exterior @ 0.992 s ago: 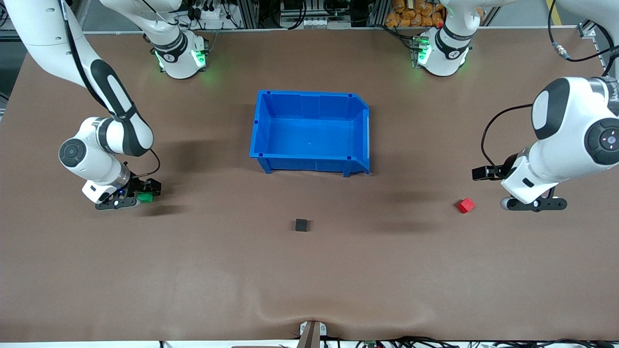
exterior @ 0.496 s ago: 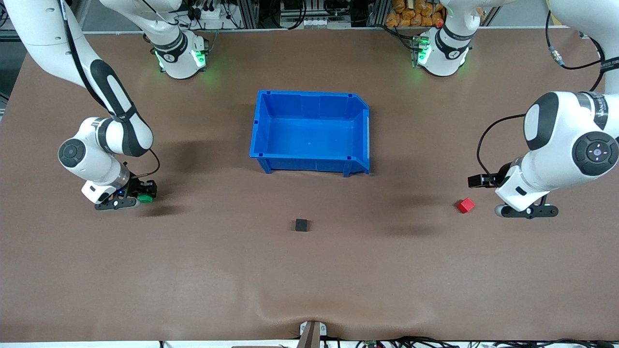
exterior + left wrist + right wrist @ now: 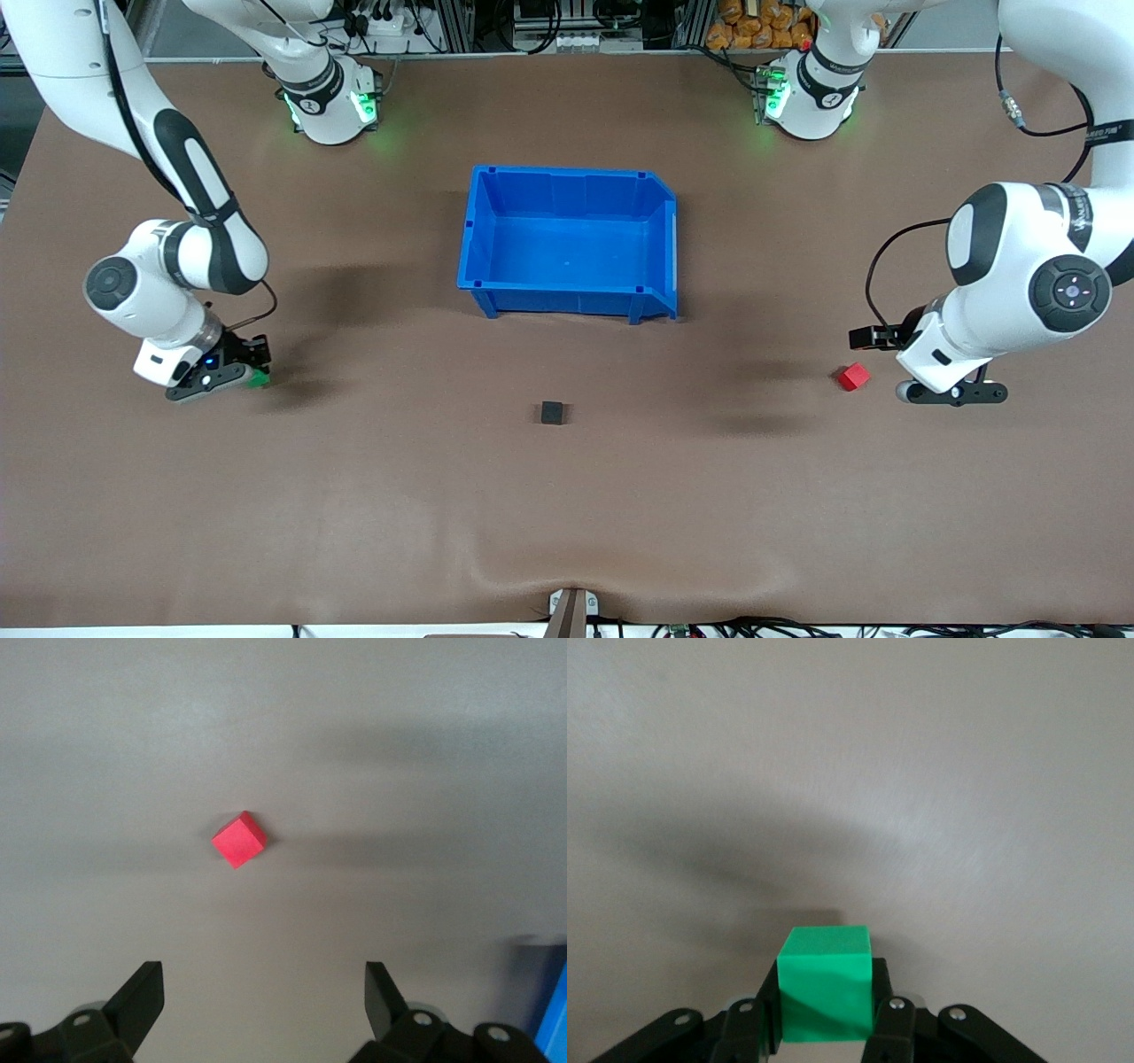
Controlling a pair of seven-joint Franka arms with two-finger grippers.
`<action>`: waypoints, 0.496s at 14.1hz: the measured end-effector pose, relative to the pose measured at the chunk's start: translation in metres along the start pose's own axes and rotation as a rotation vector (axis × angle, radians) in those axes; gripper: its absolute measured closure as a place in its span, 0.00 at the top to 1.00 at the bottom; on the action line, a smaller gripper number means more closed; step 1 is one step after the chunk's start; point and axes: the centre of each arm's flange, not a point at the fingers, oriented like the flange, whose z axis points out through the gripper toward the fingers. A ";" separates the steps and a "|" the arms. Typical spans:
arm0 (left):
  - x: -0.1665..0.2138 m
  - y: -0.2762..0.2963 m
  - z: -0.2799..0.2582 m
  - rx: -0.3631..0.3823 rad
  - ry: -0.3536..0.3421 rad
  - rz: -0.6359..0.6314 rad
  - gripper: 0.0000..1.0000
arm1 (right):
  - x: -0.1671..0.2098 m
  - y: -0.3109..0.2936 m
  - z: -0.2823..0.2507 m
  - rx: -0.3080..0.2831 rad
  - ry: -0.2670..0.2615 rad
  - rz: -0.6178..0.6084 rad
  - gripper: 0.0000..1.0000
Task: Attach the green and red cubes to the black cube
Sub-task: 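Lift the green cube with the right gripper while the left gripper grasps the red cube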
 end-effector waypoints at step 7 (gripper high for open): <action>0.017 -0.002 0.053 -0.019 0.007 -0.004 1.00 | 0.059 0.019 -0.055 -0.010 0.030 -0.307 0.40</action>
